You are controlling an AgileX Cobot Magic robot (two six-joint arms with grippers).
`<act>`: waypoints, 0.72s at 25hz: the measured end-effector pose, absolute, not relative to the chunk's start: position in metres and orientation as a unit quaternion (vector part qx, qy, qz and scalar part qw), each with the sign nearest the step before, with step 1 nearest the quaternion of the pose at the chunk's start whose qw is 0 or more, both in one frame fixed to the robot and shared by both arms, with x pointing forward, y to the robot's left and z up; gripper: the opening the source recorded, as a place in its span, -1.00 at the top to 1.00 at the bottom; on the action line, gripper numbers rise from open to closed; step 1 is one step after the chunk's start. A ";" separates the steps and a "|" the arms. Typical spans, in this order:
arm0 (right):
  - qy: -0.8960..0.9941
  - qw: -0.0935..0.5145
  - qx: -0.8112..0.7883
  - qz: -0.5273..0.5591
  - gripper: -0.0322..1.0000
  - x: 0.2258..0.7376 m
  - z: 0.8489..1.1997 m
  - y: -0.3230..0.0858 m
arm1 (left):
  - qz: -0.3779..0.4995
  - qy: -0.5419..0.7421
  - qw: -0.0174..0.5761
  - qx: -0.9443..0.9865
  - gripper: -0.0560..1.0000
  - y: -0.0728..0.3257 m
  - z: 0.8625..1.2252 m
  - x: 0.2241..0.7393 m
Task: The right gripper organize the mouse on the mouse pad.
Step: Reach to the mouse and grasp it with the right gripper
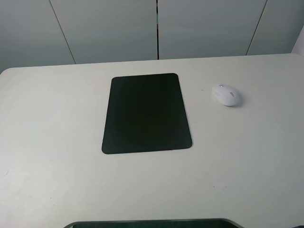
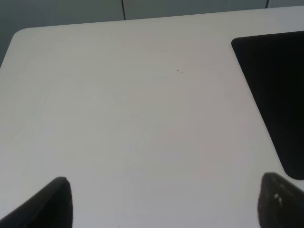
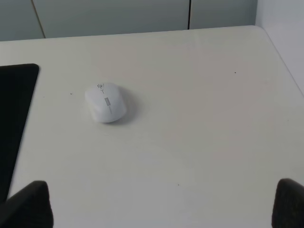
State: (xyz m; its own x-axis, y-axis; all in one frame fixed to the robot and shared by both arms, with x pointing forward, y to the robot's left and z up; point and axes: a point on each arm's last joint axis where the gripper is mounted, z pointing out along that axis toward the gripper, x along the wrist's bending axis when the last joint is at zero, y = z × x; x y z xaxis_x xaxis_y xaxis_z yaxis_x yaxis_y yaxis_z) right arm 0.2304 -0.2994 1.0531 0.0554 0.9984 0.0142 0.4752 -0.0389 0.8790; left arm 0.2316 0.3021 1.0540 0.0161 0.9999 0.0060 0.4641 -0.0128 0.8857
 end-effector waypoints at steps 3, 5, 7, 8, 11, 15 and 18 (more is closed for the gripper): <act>0.588 0.367 0.627 0.356 -0.41 0.230 1.053 -0.299 | 0.365 0.599 0.367 0.611 -0.52 0.302 1.054 0.232; 0.588 0.367 0.627 0.356 -0.41 0.230 1.053 -0.299 | 0.365 0.599 0.367 0.611 -0.52 0.302 1.054 0.232; 0.588 0.367 0.627 0.356 -0.41 0.230 1.053 -0.299 | 0.365 0.599 0.367 0.611 -0.52 0.302 1.054 0.232; 0.588 0.367 0.627 0.356 -0.41 0.230 1.053 -0.299 | 0.365 0.599 0.367 0.611 -0.52 0.302 1.054 0.232; 0.588 0.367 0.627 0.356 -0.41 0.230 1.053 -0.299 | 0.365 0.599 0.367 0.611 -0.52 0.302 1.054 0.232; 0.588 0.367 0.627 0.356 -0.41 0.230 1.053 -0.299 | 0.365 0.599 0.367 0.611 -0.52 0.302 1.054 0.232; 0.588 0.367 0.627 0.356 -0.41 0.230 1.053 -0.299 | 0.365 0.599 0.367 0.611 -0.52 0.302 1.054 0.232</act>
